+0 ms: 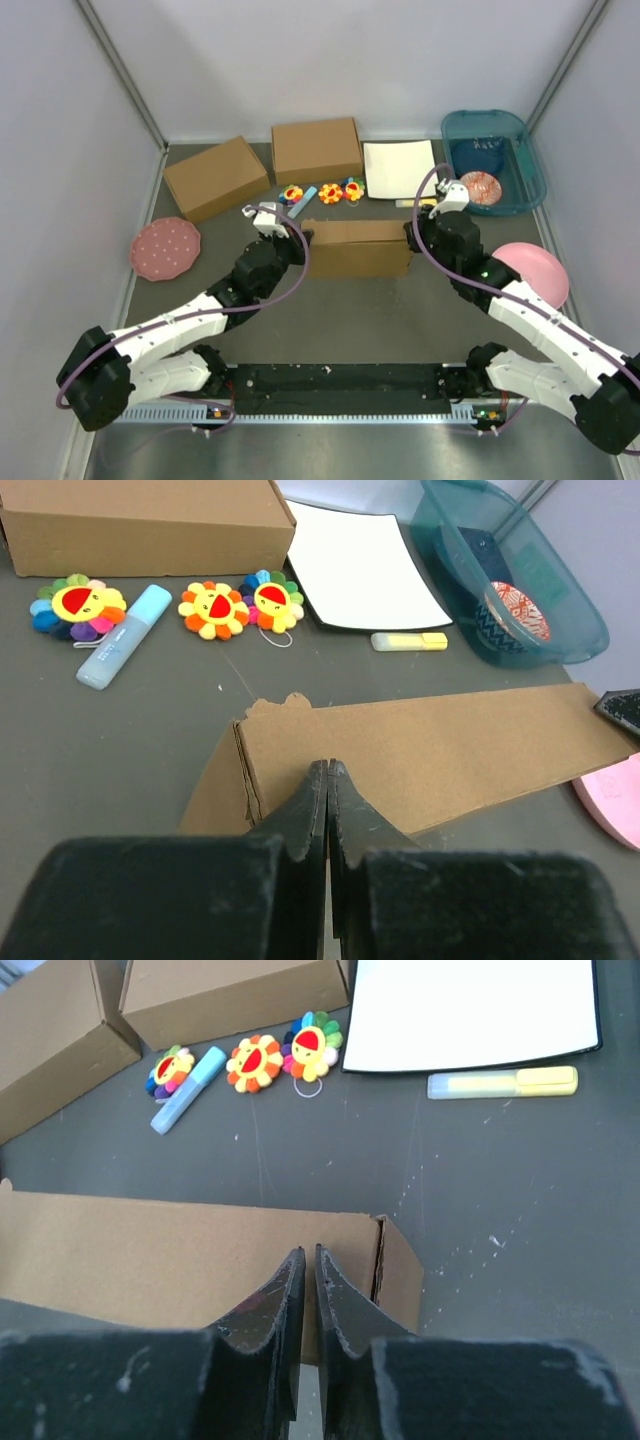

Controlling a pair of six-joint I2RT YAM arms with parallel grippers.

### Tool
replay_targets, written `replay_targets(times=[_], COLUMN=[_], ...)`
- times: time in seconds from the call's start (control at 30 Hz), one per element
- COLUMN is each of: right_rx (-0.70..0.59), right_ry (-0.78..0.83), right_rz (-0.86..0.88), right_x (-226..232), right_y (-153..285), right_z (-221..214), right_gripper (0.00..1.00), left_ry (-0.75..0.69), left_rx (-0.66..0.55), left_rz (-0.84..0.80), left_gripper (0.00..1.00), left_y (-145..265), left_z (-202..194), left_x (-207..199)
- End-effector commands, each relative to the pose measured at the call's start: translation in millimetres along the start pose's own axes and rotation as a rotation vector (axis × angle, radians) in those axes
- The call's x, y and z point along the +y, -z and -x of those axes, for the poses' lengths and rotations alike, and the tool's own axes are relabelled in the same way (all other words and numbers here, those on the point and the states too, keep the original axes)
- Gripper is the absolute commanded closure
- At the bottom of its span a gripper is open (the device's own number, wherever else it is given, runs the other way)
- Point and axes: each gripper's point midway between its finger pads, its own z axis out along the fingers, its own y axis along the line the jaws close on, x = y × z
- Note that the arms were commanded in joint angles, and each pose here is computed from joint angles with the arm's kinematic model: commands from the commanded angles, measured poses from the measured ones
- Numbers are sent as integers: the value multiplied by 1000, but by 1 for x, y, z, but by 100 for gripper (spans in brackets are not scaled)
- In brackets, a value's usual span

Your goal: Fold the paper box

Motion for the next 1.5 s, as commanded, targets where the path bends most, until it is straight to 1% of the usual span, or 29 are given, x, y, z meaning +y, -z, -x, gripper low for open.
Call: replay_targets(times=[0.0, 0.1, 0.17, 0.23, 0.33, 0.37, 0.43, 0.47, 0.53, 0.6, 0.7, 0.73, 0.77, 0.8, 0.83, 0.97, 1.07, 1.1, 1.2, 1.23, 1.3, 1.33, 1.4, 1.47], right_rx=[18, -39, -47, -28, 53, 100, 143, 184, 177, 148, 74, 54, 23, 18, 0, -100, -133, -123, -51, 4, 59, 112, 144, 128], right_ry=[39, 28, 25, 27, 33, 39, 15, 18, -2, 0, -2, 5, -2, 1, 3, -5, -2, 2, -7, -1, -26, -24, -43, -52], right_rz=[27, 71, 74, 56, -4, -31, -46, -56, -59, -52, -28, -26, -14, -18, -13, 21, 26, 23, 4, -9, -22, -31, -50, -47], right_x=[10, 25, 26, 22, 4, -8, -16, -24, -28, -27, -17, -16, -9, -9, -6, 10, 13, 12, 1, -8, -15, -22, -30, -32], right_y=[17, 25, 25, 21, 9, 6, 4, 5, 9, 11, 18, 20, 22, 23, 25, 34, 35, 34, 21, 15, 10, 9, 10, 14], right_z=[20, 49, 54, 45, 4, -21, -44, -65, -69, -61, -30, -21, -5, 0, 8, 55, 67, 62, 26, -1, -28, -52, -69, -70], right_gripper=[90, 90, 90, 91, 93, 94, 94, 94, 94, 94, 89, 87, 80, 79, 79, 81, 85, 85, 87, 88, 90, 90, 91, 91], left_ry=[-25, -41, -50, -50, -44, -44, -46, -44, -48, -53, -56, -46, -45, -42, -35, -41, -46, -45, -38, -39, -33, -32, -34, -41], left_rx=[137, 120, 122, 122, 128, 132, 140, 140, 140, 132, 101, 78, 58, 46, 22, 8, 24, 28, 44, 57, 70, 77, 79, 77], left_rz=[65, 67, 70, 74, 76, 77, 82, 82, 85, 92, 101, 97, 108, 109, 106, 94, 98, 98, 107, 108, 108, 107, 106, 102], left_gripper=[100, 100, 100, 100, 100, 100, 100, 100, 100, 100, 99, 97, 95, 93, 92, 92, 92, 92, 92, 92, 92, 92, 92, 92], left_y=[7, 7, 6, 6, 7, 7, 8, 8, 9, 8, 7, 7, 7, 7, 7, 3, 2, 2, 3, 4, 4, 4, 4, 3], left_z=[-50, -40, -39, -40, -43, -45, -47, -47, -48, -45, -33, -24, -17, -12, -1, 13, 9, 6, -5, -11, -16, -19, -20, -18], left_x=[27, 24, 24, 25, 27, 27, 29, 29, 31, 32, 30, 26, 27, 26, 24, 18, 19, 20, 27, 29, 30, 30, 31, 29])
